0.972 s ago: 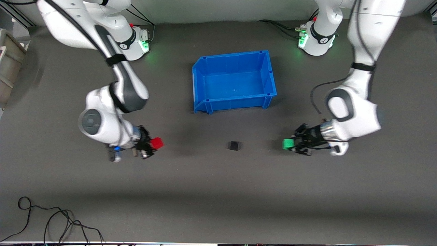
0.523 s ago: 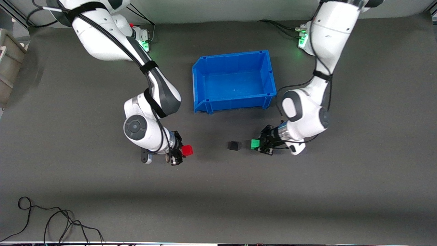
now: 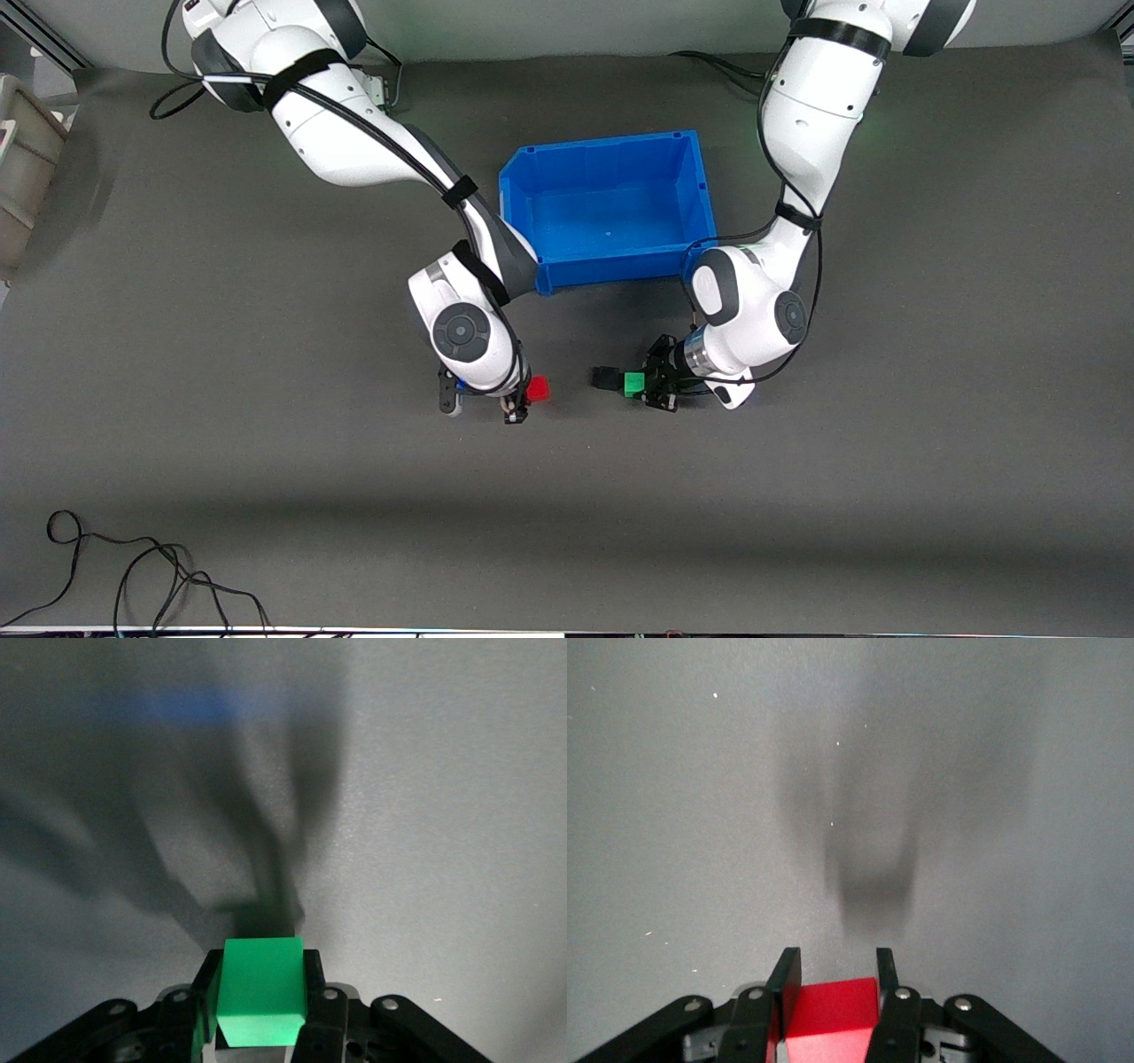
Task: Attach green and red cubes to black cube
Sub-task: 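Carry both cubes toward the black cube and press them against it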
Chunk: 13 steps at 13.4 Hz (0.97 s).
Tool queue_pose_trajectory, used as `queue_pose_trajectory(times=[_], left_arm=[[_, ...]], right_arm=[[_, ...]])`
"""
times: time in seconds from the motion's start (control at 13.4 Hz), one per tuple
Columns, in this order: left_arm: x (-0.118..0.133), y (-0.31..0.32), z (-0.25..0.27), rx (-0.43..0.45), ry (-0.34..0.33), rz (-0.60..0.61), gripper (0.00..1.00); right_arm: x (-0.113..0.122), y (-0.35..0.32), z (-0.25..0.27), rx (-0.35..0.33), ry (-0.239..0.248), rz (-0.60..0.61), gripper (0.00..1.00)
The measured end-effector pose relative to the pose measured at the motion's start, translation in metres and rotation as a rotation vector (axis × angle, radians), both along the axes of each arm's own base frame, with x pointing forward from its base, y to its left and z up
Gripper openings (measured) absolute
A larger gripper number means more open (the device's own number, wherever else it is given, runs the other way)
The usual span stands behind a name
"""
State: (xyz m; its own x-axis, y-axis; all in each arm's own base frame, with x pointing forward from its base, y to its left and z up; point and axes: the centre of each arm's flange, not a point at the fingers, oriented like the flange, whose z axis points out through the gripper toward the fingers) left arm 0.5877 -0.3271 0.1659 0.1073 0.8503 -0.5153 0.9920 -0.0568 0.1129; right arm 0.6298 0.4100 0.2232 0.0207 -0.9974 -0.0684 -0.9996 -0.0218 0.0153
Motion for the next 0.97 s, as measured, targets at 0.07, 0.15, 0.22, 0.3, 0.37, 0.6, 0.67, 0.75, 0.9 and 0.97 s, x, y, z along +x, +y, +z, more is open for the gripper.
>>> queue_pose_trajectory(times=[0.07, 0.15, 0.22, 0.3, 0.37, 0.6, 0.67, 0.75, 0.9, 0.97], left_arm=[[-0.002, -0.003, -0.001, 0.0, 0.006, 0.003, 0.4], [-0.003, -0.006, 0.0, -0.003, 0.013, 0.013, 0.4], [-0.003, -0.009, 0.002, -0.008, 0.021, 0.028, 0.4], [-0.002, -0.013, 0.004, -0.015, 0.029, 0.044, 0.4], [-0.002, -0.018, 0.008, -0.022, 0.036, 0.06, 0.4], [-0.003, -0.033, 0.016, -0.028, 0.03, 0.114, 0.4], [-0.005, -0.037, 0.016, -0.027, 0.03, 0.122, 0.4], [-0.008, -0.041, 0.015, -0.025, 0.029, 0.128, 0.4], [-0.011, -0.047, 0.011, -0.016, 0.018, 0.14, 0.4], [-0.012, -0.049, 0.007, -0.01, 0.014, 0.145, 0.4]], right_arm=[[0.0, 0.003, -0.004, 0.0, 0.001, 0.003, 0.39], [-0.002, 0.007, -0.009, -0.002, 0.004, 0.005, 0.39], [-0.003, 0.011, -0.014, -0.004, 0.008, 0.001, 0.39], [-0.005, 0.014, -0.019, -0.005, 0.01, -0.002, 0.39], [-0.005, 0.017, -0.023, -0.006, 0.011, -0.003, 0.39], [-0.003, 0.019, -0.028, -0.005, 0.009, -0.01, 0.39], [-0.003, 0.019, -0.03, -0.003, 0.007, -0.014, 0.39], [-0.003, 0.019, -0.033, 0.0, 0.003, -0.018, 0.39], [-0.002, 0.019, -0.037, 0.003, -0.003, -0.021, 0.39], [-0.002, 0.019, -0.039, 0.007, -0.008, -0.022, 0.39]])
